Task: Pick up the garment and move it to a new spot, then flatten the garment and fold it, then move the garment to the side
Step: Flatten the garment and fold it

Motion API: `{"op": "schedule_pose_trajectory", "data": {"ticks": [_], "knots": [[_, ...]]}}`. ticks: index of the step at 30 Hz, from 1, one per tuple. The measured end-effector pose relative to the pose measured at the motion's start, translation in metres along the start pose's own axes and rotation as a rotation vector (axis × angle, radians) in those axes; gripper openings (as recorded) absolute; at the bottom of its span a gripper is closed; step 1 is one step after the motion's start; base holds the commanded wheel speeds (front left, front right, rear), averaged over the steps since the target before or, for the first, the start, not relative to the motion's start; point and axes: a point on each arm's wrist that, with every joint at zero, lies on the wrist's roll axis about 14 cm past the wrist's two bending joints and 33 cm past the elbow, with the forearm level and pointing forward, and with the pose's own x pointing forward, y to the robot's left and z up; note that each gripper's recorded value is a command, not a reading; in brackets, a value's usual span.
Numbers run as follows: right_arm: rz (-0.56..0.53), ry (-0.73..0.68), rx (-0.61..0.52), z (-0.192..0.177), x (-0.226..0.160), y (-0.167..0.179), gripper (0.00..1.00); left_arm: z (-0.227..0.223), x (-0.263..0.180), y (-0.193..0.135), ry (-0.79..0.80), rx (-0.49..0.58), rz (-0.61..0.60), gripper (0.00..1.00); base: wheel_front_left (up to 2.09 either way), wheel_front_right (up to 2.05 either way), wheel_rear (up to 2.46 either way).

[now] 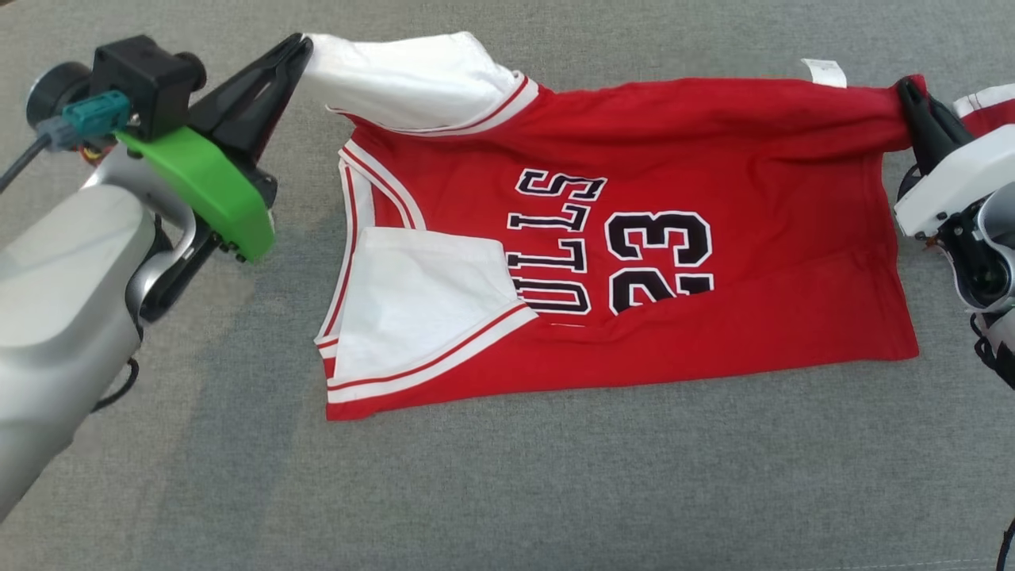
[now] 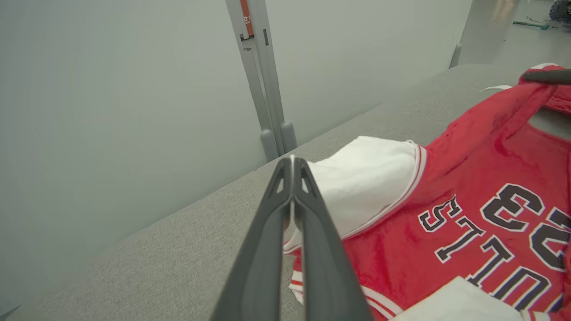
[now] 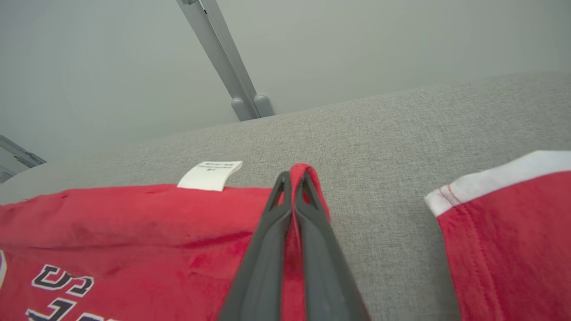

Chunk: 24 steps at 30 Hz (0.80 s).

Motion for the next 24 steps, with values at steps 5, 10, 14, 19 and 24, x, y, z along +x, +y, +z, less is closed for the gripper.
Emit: {"op": "schedule_pose_trajectory", "data": {"ticks": [5,10,14,19,24], "knots": [[0.007,-0.014,0.005,-0.006,-0.010,0.001,0.00,-0.016,-0.024,-0.003,-0.005,-0.092,0.045,0.00,0.00,0.00,0.00],[0.001,-0.026,-0.003,-0.012,-0.020,-0.005,0.00,-0.029,-0.044,-0.014,-0.006,-0.145,0.057,0.00,0.00,0.00,0.00],[0.007,-0.028,-0.004,-0.020,-0.027,-0.004,0.00,-0.040,-0.059,-0.023,0.004,-0.176,0.072,0.00,0.00,0.00,0.00],[0.008,-0.016,0.009,-0.036,-0.041,-0.003,0.00,-0.056,-0.077,-0.036,0.022,-0.200,0.099,0.00,0.00,0.00,0.00],[0.007,-0.007,0.006,-0.046,-0.051,-0.004,0.00,-0.069,-0.090,-0.049,0.039,-0.229,0.106,0.00,0.00,0.00,0.00]]}}
